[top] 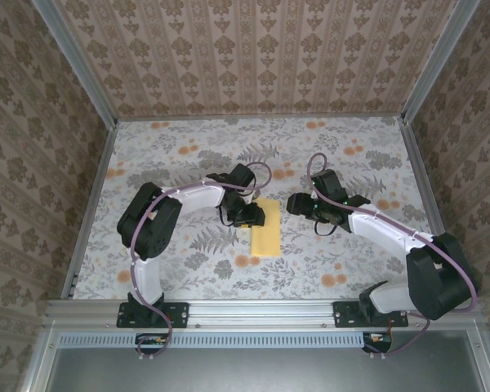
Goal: Fold a paper plane with a square sheet of paper (fold left side to right side)
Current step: First fold in half a square sheet of paper at the center of the table, then hold the square sheet of paper at the center of the table.
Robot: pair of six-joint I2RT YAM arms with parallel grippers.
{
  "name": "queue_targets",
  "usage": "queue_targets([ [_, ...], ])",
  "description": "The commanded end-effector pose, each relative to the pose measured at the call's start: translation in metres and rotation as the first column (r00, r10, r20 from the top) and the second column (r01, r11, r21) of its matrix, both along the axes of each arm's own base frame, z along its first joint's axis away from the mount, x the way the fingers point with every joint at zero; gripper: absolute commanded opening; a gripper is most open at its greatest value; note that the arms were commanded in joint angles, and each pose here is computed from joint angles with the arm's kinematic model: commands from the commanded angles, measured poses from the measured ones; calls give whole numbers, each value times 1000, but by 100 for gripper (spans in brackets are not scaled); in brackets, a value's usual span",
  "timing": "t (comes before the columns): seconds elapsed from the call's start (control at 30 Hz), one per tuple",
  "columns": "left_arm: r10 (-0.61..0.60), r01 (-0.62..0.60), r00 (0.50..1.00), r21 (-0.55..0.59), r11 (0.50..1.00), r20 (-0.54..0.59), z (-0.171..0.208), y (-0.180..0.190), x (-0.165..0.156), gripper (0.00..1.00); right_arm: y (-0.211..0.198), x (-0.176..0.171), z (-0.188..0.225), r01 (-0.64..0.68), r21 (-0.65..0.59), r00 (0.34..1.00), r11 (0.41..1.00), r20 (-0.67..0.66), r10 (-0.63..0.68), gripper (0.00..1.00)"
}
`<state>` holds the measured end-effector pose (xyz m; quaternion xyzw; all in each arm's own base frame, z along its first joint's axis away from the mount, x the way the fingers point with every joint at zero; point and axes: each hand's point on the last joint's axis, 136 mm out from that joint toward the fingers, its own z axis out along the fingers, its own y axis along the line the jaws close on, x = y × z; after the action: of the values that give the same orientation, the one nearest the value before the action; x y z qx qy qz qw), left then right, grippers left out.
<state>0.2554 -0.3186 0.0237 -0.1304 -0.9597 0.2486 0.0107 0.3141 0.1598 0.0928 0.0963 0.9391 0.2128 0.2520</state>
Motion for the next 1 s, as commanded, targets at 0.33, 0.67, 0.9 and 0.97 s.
queue_targets([
  [0.33,-41,43,999,73,996,-31,-30,4,-14,43,22,-3,-16,-54,84,996,995,-68,60,59],
  [0.67,-40,42,999,75,996,-31,-30,3,-13,42,71,-6,-32,-145,212,974,966,-141,178,21],
  [0.9,-39,42,999,77,996,-31,-30,4,-14,42,85,-11,-56,-161,187,954,969,-223,202,8],
  [0.97,-40,42,999,77,996,-29,-29,3,-14,42,84,-12,-61,-158,173,951,972,-239,197,8],
])
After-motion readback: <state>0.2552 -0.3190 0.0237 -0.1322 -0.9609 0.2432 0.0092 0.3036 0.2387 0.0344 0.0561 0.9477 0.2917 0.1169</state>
